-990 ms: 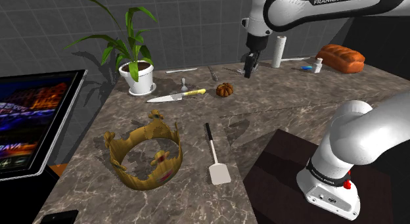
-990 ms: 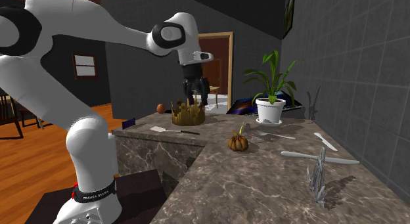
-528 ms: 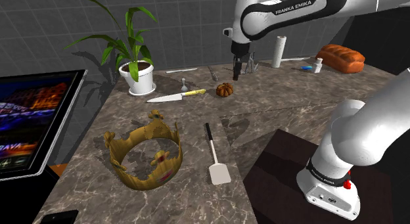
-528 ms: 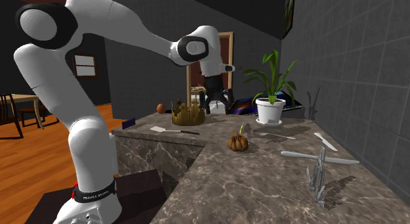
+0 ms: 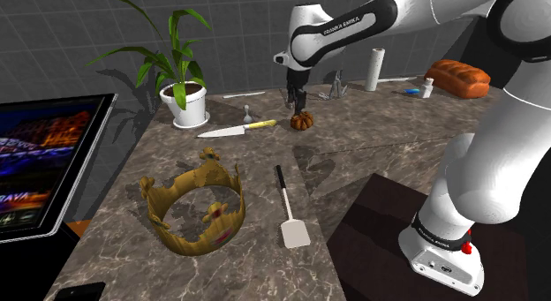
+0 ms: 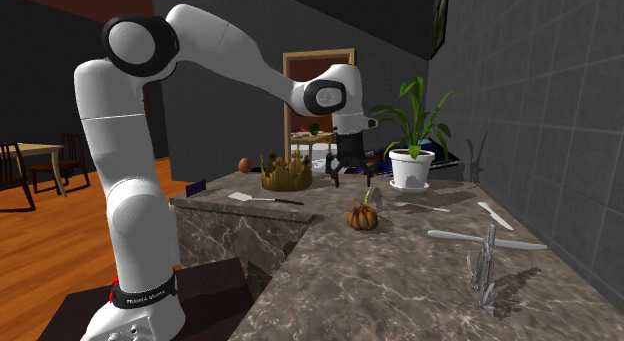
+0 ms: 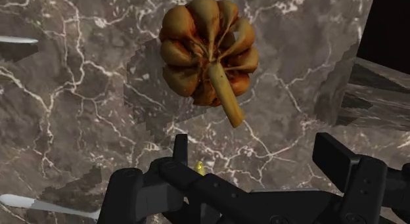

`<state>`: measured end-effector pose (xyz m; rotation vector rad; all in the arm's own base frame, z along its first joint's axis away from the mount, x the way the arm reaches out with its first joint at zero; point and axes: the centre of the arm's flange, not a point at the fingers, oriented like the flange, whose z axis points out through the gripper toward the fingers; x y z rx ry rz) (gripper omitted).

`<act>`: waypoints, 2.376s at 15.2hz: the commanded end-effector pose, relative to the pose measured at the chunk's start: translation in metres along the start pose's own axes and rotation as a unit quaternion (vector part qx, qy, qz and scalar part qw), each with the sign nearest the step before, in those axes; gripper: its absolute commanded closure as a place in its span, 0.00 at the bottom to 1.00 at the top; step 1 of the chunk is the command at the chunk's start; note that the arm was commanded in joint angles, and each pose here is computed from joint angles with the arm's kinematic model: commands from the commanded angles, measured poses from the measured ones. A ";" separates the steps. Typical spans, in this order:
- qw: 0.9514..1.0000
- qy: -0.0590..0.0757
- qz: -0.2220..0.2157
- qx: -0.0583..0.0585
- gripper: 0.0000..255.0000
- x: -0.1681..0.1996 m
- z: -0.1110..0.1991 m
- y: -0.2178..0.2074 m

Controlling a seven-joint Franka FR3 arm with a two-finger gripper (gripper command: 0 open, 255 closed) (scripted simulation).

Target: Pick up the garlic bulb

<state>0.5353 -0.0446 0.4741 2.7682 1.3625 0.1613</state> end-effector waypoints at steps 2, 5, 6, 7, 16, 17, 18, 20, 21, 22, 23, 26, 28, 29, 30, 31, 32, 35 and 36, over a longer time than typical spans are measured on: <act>1.000 0.001 -0.020 0.002 0.00 0.004 0.019 0.008; 1.000 0.001 -0.020 0.002 0.00 0.003 0.035 0.006; 1.000 0.001 -0.020 0.002 0.00 0.002 0.040 0.006; 1.000 0.001 -0.020 0.002 0.00 0.002 0.045 0.005; 1.000 0.001 -0.020 0.002 1.00 0.002 0.049 0.004; 1.000 0.001 -0.020 0.002 1.00 0.002 0.049 0.004; 1.000 0.001 -0.020 0.002 1.00 0.002 0.049 0.004; 1.000 0.001 -0.020 0.002 1.00 0.002 0.043 0.005; 1.000 0.001 -0.020 0.002 1.00 0.002 0.038 0.006; 1.000 0.001 -0.020 0.002 1.00 0.003 0.033 0.006; 1.000 0.001 -0.020 0.002 1.00 0.003 0.027 0.007; 1.000 0.001 -0.020 0.002 1.00 0.004 0.012 0.008; 1.000 0.001 -0.020 0.002 1.00 0.005 0.001 0.009; 1.000 0.001 -0.020 0.002 1.00 0.005 -0.004 0.010; 1.000 0.001 -0.020 0.002 1.00 0.006 -0.009 0.010; 1.000 0.001 -0.020 0.002 1.00 0.006 -0.014 0.011; 1.000 0.001 -0.020 0.002 1.00 0.006 -0.020 0.011; 1.000 0.001 -0.020 0.002 1.00 0.007 -0.031 0.012; 1.000 0.001 -0.020 0.002 1.00 0.007 -0.031 0.012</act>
